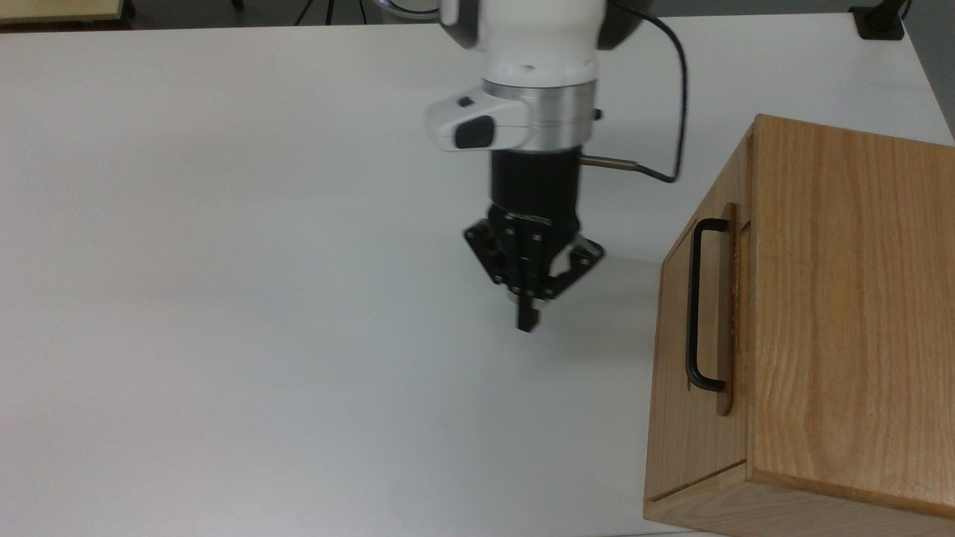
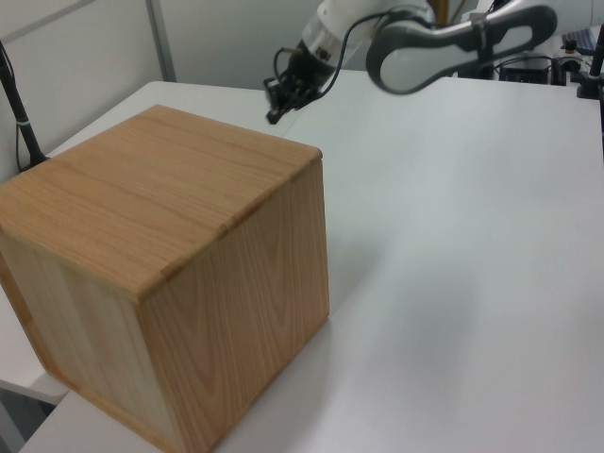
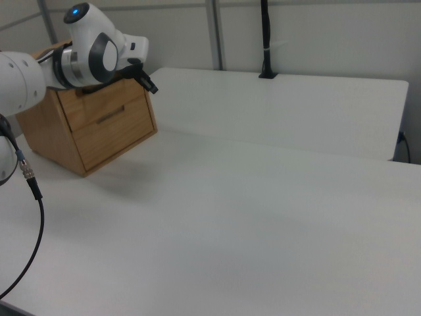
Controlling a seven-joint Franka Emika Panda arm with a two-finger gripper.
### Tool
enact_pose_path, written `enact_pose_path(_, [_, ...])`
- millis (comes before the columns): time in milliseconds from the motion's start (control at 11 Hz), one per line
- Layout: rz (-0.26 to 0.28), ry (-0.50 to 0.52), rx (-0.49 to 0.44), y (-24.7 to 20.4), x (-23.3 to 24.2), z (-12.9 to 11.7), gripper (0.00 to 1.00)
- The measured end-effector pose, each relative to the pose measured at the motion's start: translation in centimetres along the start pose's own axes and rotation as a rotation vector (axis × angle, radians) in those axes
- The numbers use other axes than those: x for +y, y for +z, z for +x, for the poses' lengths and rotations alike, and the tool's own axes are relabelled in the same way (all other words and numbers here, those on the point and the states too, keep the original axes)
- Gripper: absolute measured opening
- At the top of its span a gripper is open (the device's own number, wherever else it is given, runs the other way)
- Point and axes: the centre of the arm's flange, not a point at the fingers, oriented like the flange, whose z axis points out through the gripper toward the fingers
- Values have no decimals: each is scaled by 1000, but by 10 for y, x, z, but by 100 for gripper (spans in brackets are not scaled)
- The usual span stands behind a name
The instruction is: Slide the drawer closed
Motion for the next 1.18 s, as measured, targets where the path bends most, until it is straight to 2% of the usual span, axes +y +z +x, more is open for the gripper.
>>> enact_pose_path(182, [-137, -53, -121, -19, 42, 18, 0])
enact_pose_path(363, [-259, -106, -240, -58, 76, 29, 0])
enact_pose_path(454, [-299, -132, -309, -78, 93, 31, 0])
enact_pose_path(545, [-306, -163, -390, -95, 106, 28, 0])
enact_pose_path(636, [-284, -188, -459, -108, 118, 24, 0])
enact_pose_path(727, [-234, -211, -498, -123, 129, 23, 0])
enact_pose_path(908, [-90, -315, -547, -159, 156, 20, 0])
enact_pose_path(999, [-55, -357, -556, -170, 165, 16, 0])
enact_pose_path(1181, [-44, -397, -582, -170, 172, 3, 0])
